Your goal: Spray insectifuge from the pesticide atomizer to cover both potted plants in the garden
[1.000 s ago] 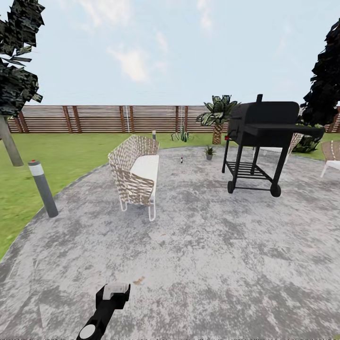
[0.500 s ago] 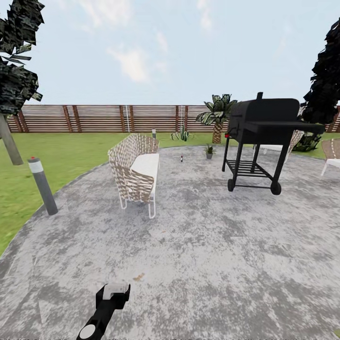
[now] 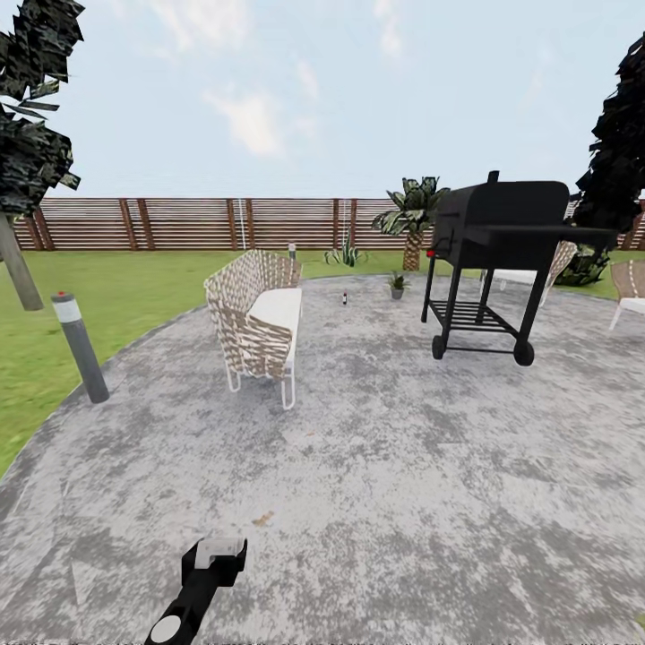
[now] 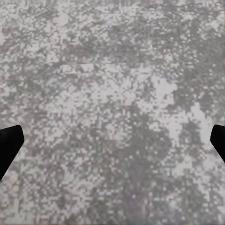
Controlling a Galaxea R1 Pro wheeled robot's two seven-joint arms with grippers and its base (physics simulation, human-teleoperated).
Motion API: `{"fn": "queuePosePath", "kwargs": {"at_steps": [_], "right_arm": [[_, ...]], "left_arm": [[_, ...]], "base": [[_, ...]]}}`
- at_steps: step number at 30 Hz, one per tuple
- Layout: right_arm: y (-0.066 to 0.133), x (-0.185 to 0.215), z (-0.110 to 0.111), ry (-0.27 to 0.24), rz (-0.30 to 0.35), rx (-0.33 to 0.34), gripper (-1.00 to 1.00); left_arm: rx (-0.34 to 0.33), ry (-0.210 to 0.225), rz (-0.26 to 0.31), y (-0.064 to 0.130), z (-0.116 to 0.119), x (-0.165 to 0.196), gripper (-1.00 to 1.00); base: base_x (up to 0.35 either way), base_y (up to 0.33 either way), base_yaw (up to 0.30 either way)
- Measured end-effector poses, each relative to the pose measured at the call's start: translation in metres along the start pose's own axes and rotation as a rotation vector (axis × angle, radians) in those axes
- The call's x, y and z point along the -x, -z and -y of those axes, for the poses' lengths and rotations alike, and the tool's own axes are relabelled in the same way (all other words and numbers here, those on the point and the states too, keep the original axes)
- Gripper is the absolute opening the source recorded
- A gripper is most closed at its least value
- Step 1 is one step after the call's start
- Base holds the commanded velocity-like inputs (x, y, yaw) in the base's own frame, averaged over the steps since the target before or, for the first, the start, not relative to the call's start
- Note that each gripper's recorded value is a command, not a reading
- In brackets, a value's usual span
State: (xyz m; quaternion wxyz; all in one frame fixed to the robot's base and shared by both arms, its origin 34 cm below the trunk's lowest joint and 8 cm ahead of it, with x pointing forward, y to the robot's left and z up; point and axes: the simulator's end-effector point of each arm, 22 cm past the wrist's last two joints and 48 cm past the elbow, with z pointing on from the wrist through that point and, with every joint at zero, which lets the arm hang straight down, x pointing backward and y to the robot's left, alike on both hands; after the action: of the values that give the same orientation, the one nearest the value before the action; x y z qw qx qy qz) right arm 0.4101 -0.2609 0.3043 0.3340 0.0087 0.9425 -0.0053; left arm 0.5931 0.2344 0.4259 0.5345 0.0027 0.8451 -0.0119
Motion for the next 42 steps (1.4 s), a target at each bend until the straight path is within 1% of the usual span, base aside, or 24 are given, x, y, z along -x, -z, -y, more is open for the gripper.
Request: {"fn": "queuePosePath", "kwargs": {"at_steps": [8, 16, 20, 31, 35, 42], "right_arm": [[-0.011, -0.015, 0.0, -0.001, 0.0, 0.0, 1.0], [-0.011, -0.015, 0.0, 0.0, 0.0, 0.0, 1.0], [-0.017, -0.022, 0.0, -0.002, 0.001, 0.0, 1.0], [-0.017, -0.019, 0.001, -0.005, 0.007, -0.004, 1.0], [-0.016, -0.019, 0.001, -0.005, 0.007, -0.003, 1.0], [-0.017, -0.019, -0.002, 0.002, 0.006, 0.002, 1.0]], "left_arm": [[0.001, 0.001, 0.001, -0.004, 0.0, -0.018, 1.0], [0.001, 0.0, 0.001, -0.004, 0.0, -0.018, 1.0], [0.0, 0.001, 0.001, -0.005, 0.0, -0.027, 1.0], [0.004, 0.005, 0.001, -0.005, -0.002, -0.027, 1.0], [0.005, 0.007, 0.001, -0.005, -0.002, -0.026, 1.0], [0.006, 0.009, 0.0, -0.005, -0.002, -0.027, 1.0]], "base": [[0.0, 0.0, 0.0], [0.0, 0.0, 0.0], [0.0, 0.0, 0.0], [0.004, 0.002, 0.0], [0.126, 0.177, 0.0], [0.067, 0.296, 0.0]]}}
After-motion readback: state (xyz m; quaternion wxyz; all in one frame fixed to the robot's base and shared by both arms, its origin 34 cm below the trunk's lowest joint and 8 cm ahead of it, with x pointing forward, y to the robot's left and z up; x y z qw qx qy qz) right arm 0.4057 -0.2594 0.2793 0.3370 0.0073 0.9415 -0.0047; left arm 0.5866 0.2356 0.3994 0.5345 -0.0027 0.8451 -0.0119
